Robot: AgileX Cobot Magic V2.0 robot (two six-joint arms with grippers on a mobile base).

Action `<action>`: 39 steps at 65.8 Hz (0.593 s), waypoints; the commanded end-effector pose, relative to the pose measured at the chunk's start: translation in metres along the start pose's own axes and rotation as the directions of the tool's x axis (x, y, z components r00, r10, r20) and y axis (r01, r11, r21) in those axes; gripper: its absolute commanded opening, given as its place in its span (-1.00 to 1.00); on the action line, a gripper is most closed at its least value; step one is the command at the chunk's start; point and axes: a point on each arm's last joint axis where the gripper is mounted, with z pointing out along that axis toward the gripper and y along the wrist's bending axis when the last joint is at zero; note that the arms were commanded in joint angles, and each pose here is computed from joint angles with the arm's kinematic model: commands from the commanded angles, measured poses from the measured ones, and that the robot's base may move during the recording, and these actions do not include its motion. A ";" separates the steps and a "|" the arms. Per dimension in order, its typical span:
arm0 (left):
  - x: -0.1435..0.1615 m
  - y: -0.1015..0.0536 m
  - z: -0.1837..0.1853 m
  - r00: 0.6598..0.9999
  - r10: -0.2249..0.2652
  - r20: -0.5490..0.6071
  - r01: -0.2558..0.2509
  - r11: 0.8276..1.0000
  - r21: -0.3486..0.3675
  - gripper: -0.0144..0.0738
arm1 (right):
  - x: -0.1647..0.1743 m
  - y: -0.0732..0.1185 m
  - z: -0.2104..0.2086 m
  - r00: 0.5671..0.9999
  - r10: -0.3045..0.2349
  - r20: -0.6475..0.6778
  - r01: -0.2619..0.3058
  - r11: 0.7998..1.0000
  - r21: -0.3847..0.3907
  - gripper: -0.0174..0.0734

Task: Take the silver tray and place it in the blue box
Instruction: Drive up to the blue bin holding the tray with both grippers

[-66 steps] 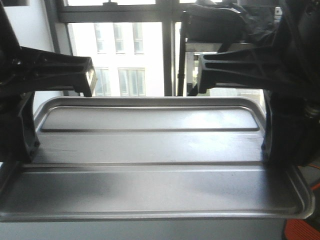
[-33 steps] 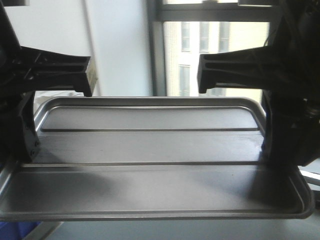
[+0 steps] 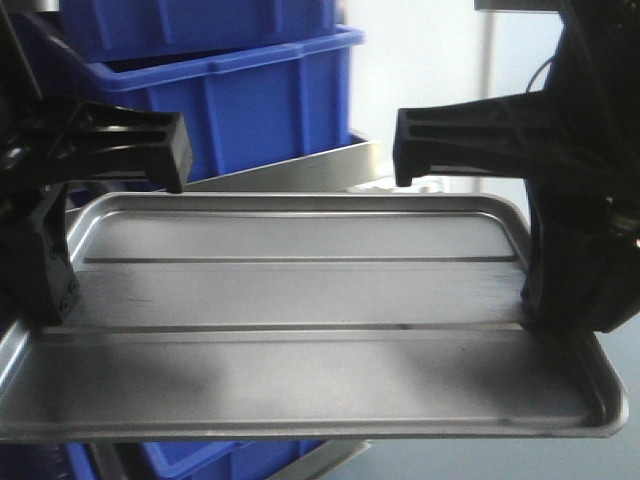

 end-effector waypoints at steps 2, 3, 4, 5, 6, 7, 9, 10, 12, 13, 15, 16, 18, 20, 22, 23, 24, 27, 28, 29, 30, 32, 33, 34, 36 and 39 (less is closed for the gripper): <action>-0.006 -0.006 -0.015 0.998 -0.017 0.053 0.012 0.996 0.091 -0.70 | -0.009 0.006 -0.015 0.997 0.008 0.072 -0.001 0.995 -0.099 -0.49; -0.006 -0.006 -0.015 0.998 -0.017 0.053 0.012 0.996 0.091 -0.70 | -0.009 0.006 -0.015 0.997 0.008 0.072 -0.001 0.995 -0.099 -0.49; -0.006 -0.006 -0.015 0.998 -0.017 0.053 0.012 0.996 0.091 -0.70 | -0.009 0.006 -0.015 0.997 0.008 0.072 -0.001 0.995 -0.099 -0.49; -0.006 -0.006 -0.015 0.998 -0.017 0.053 0.012 0.996 0.091 -0.70 | -0.009 0.006 -0.015 0.997 0.008 0.072 -0.001 0.995 -0.099 -0.49; -0.006 -0.006 -0.015 0.998 -0.017 0.053 0.012 0.996 0.091 -0.70 | -0.009 0.006 -0.015 0.997 0.008 0.072 -0.001 0.995 -0.099 -0.49; -0.006 -0.006 -0.015 0.998 -0.017 0.053 0.012 0.996 0.091 -0.70 | -0.009 0.006 -0.015 0.997 0.008 0.072 -0.001 0.995 -0.099 -0.49; -0.006 -0.006 -0.015 0.998 -0.017 0.053 0.012 0.996 0.091 -0.70 | -0.009 0.006 -0.015 0.997 0.008 0.072 -0.001 0.995 -0.099 -0.49; -0.006 -0.006 -0.015 0.998 -0.017 0.053 0.012 0.996 0.091 -0.70 | -0.009 0.006 -0.015 0.997 0.008 0.072 -0.001 0.995 -0.099 -0.49; -0.006 -0.006 -0.015 0.998 -0.017 0.053 0.012 0.996 0.091 -0.70 | -0.009 0.006 -0.015 0.997 0.008 0.072 -0.001 0.995 -0.099 -0.49; -0.006 -0.006 -0.015 0.998 -0.017 0.053 0.012 0.996 0.091 -0.70 | -0.009 0.006 -0.015 0.997 0.008 0.072 -0.001 0.995 -0.099 -0.49; -0.006 -0.006 -0.015 0.998 -0.017 0.053 0.012 0.996 0.091 -0.70 | -0.009 0.006 -0.015 0.997 0.008 0.072 -0.001 0.995 -0.099 -0.49; -0.006 -0.006 -0.015 0.998 -0.017 0.053 0.012 0.996 0.091 -0.70 | -0.009 0.006 -0.015 0.997 0.008 0.072 -0.001 0.995 -0.099 -0.49; -0.006 -0.006 -0.015 0.998 -0.017 0.053 0.012 0.996 0.091 -0.70 | -0.009 0.006 -0.015 0.997 0.008 0.072 -0.001 0.995 -0.099 -0.49; -0.006 -0.006 -0.015 0.998 -0.017 0.053 0.012 0.996 0.091 -0.70 | -0.009 0.006 -0.015 0.997 0.008 0.072 -0.001 0.995 -0.099 -0.49; -0.006 -0.006 -0.015 0.998 -0.017 0.053 0.012 0.996 0.091 -0.70 | -0.009 0.006 -0.015 0.997 0.008 0.072 -0.001 0.995 -0.099 -0.49; -0.006 -0.006 -0.015 0.998 -0.017 0.053 0.012 0.996 0.091 -0.70 | -0.009 0.006 -0.015 0.997 0.008 0.072 -0.001 0.995 -0.099 -0.49; -0.006 -0.006 -0.015 0.998 -0.017 0.053 0.012 0.996 0.091 -0.70 | -0.009 0.006 -0.015 0.997 0.008 0.072 -0.001 0.995 -0.099 -0.49; -0.006 -0.006 -0.015 0.998 -0.017 0.053 0.012 0.996 0.091 -0.70 | -0.009 0.006 -0.015 0.997 0.008 0.072 -0.001 0.995 -0.099 -0.49; -0.006 -0.006 -0.015 0.998 -0.017 0.053 0.012 0.996 0.091 -0.70 | -0.009 0.006 -0.015 0.997 0.008 0.072 -0.001 0.995 -0.099 -0.49; -0.006 -0.006 -0.015 0.998 -0.017 0.053 0.012 0.996 0.091 -0.70 | -0.009 0.006 -0.015 0.997 0.008 0.072 -0.001 0.995 -0.099 -0.49; -0.006 -0.006 -0.015 0.998 -0.017 0.053 0.012 0.996 0.091 -0.70 | -0.009 0.006 -0.015 0.997 0.008 0.072 -0.001 0.995 -0.099 -0.49; -0.006 -0.006 -0.015 0.998 -0.017 0.053 0.012 0.996 0.091 -0.70 | -0.009 0.006 -0.015 0.997 0.008 0.072 -0.001 0.995 -0.099 -0.49; -0.006 -0.006 -0.015 0.998 -0.017 0.053 0.012 0.996 0.091 -0.70 | -0.009 0.006 -0.015 0.997 0.008 0.072 -0.001 0.995 -0.099 -0.49; -0.006 -0.006 -0.015 0.998 -0.017 0.053 0.012 0.996 0.091 -0.70 | -0.009 0.006 -0.015 0.997 0.008 0.072 -0.001 0.995 -0.099 -0.49; -0.006 -0.006 -0.015 0.998 -0.017 0.053 0.012 0.996 0.091 -0.70 | -0.009 0.006 -0.015 0.997 0.008 0.072 -0.001 0.995 -0.099 -0.49; -0.006 -0.006 -0.015 0.998 -0.017 0.053 0.012 0.996 0.091 -0.70 | -0.009 0.006 -0.015 0.997 0.008 0.072 -0.001 0.995 -0.099 -0.49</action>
